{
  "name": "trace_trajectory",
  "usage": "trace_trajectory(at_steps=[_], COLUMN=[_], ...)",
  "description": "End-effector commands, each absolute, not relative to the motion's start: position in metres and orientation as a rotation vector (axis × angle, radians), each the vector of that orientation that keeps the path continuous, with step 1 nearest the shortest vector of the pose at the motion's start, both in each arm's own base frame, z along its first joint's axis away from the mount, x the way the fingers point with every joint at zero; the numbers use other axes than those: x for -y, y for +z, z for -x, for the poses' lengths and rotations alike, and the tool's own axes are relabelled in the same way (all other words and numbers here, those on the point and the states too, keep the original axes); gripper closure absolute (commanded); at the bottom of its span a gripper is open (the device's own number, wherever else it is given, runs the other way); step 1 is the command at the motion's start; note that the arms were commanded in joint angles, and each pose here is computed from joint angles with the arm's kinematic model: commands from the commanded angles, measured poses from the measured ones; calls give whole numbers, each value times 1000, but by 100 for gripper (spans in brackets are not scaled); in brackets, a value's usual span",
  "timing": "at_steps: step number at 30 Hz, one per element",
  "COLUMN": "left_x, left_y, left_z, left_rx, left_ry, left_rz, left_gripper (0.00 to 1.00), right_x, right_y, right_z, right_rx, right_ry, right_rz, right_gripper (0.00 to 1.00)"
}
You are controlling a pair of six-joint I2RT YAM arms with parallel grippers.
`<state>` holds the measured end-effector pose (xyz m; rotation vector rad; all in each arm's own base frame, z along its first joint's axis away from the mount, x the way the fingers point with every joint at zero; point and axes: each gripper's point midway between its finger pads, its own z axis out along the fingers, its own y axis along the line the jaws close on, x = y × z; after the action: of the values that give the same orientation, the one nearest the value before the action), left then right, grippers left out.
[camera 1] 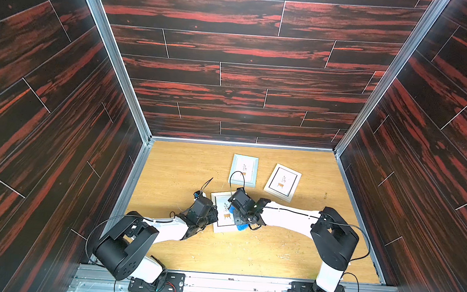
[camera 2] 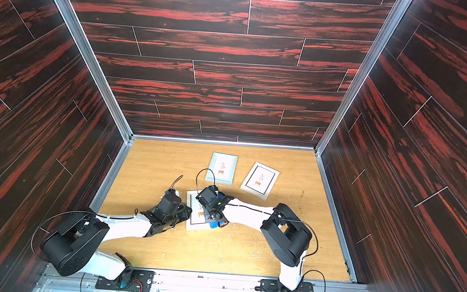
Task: Wipe the picture frame with a cloth
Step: Wipe the dirt from the picture frame.
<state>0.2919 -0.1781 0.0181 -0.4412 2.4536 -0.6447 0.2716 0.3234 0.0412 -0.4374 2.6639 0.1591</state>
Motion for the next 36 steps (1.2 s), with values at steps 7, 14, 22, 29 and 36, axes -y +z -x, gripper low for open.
trace_trajectory(at_steps=[7,14,22,29,36], left_x=[141,141,144,142,144], left_y=[-44,-44,-47,-43,-46], left_z=[-230,-231,-231,-231,-231], left_rx=[-2746,-2741,-2759,-2743,-2759], left_ry=[-393,-390,-402,-396,-396], left_rz=[467,468,450,460,450], left_gripper=[73,72,72,72,72], right_x=[-356,-325,-331,-348,-314], right_y=[39,22,29,24,15], right_z=[-360,-276,-312,-311,-258], right_rx=[-2610,-2703,-2658,-2667,-2739], right_ry=[73,135,133,141,194], right_rz=[339,417,353,400,378], right_gripper=[100,100,100,100,100])
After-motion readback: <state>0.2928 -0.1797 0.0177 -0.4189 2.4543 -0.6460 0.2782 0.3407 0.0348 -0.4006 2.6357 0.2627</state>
